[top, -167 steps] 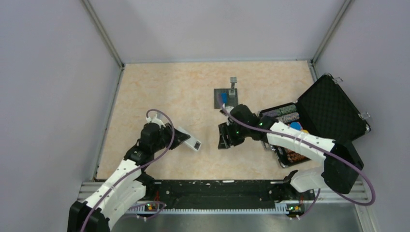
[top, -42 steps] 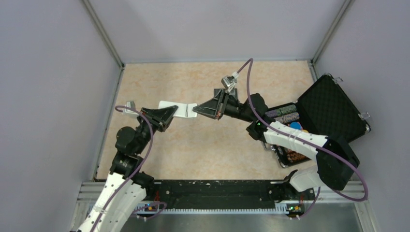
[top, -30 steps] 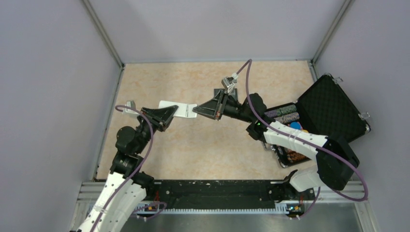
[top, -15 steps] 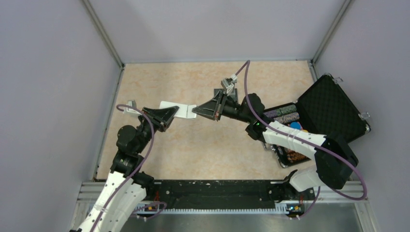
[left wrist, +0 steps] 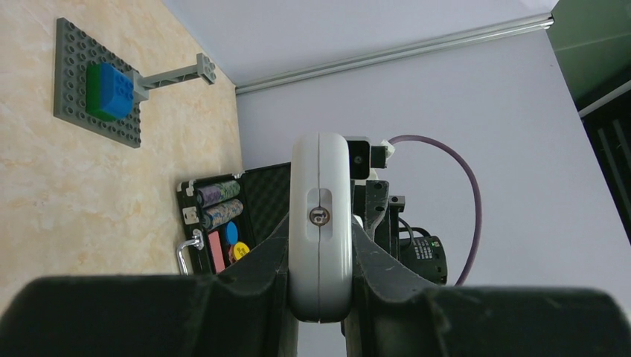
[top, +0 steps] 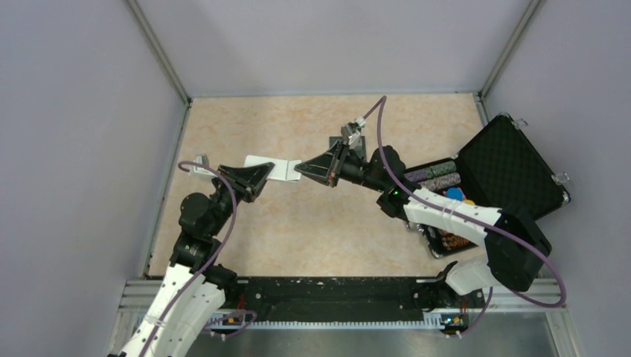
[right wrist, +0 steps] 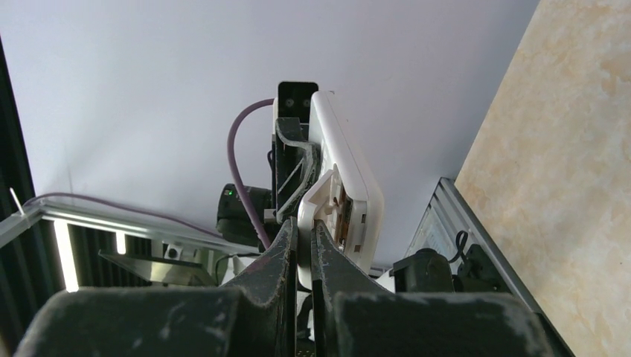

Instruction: Load the batteries into the remote control

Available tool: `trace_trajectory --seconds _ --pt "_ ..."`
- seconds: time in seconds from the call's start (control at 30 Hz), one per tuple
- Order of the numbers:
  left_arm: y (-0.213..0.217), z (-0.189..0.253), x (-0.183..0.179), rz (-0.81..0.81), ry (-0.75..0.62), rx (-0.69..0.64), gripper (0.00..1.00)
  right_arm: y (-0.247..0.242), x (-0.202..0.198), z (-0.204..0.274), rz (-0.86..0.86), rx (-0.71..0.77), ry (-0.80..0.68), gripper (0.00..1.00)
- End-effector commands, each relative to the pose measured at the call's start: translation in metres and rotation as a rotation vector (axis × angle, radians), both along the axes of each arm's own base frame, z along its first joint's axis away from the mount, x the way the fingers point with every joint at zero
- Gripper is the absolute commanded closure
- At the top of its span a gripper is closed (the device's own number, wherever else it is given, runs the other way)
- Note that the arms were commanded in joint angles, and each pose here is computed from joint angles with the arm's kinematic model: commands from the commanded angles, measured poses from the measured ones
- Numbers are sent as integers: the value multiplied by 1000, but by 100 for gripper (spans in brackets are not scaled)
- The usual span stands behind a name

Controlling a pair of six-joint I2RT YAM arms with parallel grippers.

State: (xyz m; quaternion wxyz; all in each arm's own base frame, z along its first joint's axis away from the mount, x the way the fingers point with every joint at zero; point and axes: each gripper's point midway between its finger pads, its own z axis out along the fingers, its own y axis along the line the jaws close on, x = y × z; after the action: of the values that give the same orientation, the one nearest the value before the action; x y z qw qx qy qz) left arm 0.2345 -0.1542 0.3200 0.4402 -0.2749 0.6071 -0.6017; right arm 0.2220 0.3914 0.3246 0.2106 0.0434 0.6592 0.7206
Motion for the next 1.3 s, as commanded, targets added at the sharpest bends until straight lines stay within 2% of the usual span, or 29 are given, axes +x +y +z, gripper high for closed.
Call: trace_trajectory --seconds 0.0,0.57,0.87,1.27 --pt "0 59 -23 -46 -185 -83 100 -5 9 -8 -68 -13 43 100" --pt "0 66 -28 -62 -204 -125 100 10 2 -23 -27 -97 69 100" --pt "1 71 -32 -71 -211 -147 100 16 1 -41 -22 -223 104 100" --pt "5 73 -34 -54 -199 -159 100 12 5 -54 -30 -430 121 94"
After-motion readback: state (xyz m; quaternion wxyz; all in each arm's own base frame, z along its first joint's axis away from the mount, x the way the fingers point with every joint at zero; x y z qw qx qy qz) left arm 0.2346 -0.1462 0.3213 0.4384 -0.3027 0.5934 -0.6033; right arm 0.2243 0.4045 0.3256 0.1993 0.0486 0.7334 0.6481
